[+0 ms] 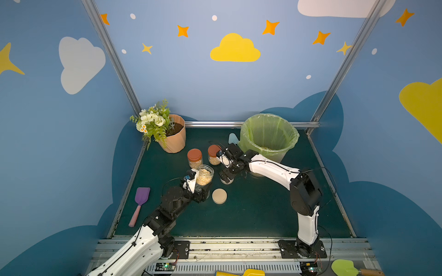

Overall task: Empty expired oatmeal from jars
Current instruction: Place the lid at the center of the board, then pour the expired oatmeal into the trash bin.

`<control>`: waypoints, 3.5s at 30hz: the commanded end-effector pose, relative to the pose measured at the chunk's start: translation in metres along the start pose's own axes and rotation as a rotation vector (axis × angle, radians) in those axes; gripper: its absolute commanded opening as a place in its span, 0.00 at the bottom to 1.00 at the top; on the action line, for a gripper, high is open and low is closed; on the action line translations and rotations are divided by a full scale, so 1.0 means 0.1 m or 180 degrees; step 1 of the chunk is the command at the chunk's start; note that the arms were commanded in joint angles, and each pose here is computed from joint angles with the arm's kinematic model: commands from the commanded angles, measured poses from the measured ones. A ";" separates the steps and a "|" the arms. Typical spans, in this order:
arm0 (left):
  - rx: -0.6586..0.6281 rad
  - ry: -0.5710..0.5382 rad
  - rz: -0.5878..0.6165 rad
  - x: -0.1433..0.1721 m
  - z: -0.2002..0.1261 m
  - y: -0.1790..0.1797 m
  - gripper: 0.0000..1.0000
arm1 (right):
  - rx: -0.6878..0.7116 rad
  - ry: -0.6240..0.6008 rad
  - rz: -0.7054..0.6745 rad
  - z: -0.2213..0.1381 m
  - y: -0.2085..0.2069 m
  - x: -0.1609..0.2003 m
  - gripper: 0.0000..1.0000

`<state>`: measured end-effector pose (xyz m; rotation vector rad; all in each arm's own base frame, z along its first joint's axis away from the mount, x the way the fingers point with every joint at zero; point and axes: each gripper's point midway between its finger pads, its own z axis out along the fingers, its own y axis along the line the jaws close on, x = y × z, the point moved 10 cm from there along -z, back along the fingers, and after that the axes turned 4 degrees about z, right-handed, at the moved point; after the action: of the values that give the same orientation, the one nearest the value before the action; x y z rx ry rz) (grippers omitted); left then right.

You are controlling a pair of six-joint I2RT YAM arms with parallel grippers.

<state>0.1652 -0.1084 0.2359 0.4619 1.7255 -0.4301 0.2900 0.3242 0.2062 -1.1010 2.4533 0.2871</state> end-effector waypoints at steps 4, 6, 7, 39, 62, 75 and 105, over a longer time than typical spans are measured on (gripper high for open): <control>0.0126 -0.0569 0.0005 -0.57 -0.01 -0.04 0.03 | -0.0020 -0.0546 -0.0048 -0.74 0.14 -0.03 0.98; 0.0136 -0.0566 0.0022 -0.68 0.03 -0.05 0.03 | -0.0056 -0.0827 0.0038 -0.99 0.15 0.01 0.98; 0.0131 -0.0579 0.0027 -0.73 0.05 -0.05 0.03 | -0.0076 -0.0930 0.0064 -1.09 0.15 0.04 0.98; 0.1761 -0.1038 0.0616 -2.12 1.89 -0.83 0.03 | -0.0521 -0.2889 0.2015 -2.92 -0.82 0.74 0.98; 0.2092 -0.1147 0.0549 -2.20 2.27 -1.19 0.03 | -0.0800 -0.2994 0.2133 -2.69 -1.32 0.38 0.97; 0.2077 -0.1069 0.0522 -2.13 2.28 -1.20 0.03 | -0.0624 -0.3011 0.2058 -2.66 -1.36 0.36 0.96; 0.0801 -0.0433 -0.1441 -2.03 1.95 -0.78 1.00 | -0.0847 -0.3697 0.2372 -2.84 -1.57 0.17 0.18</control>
<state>0.3320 -0.3151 0.3728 0.4978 1.5954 -0.9267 0.3146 0.1141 0.4190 0.0432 1.7933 1.0776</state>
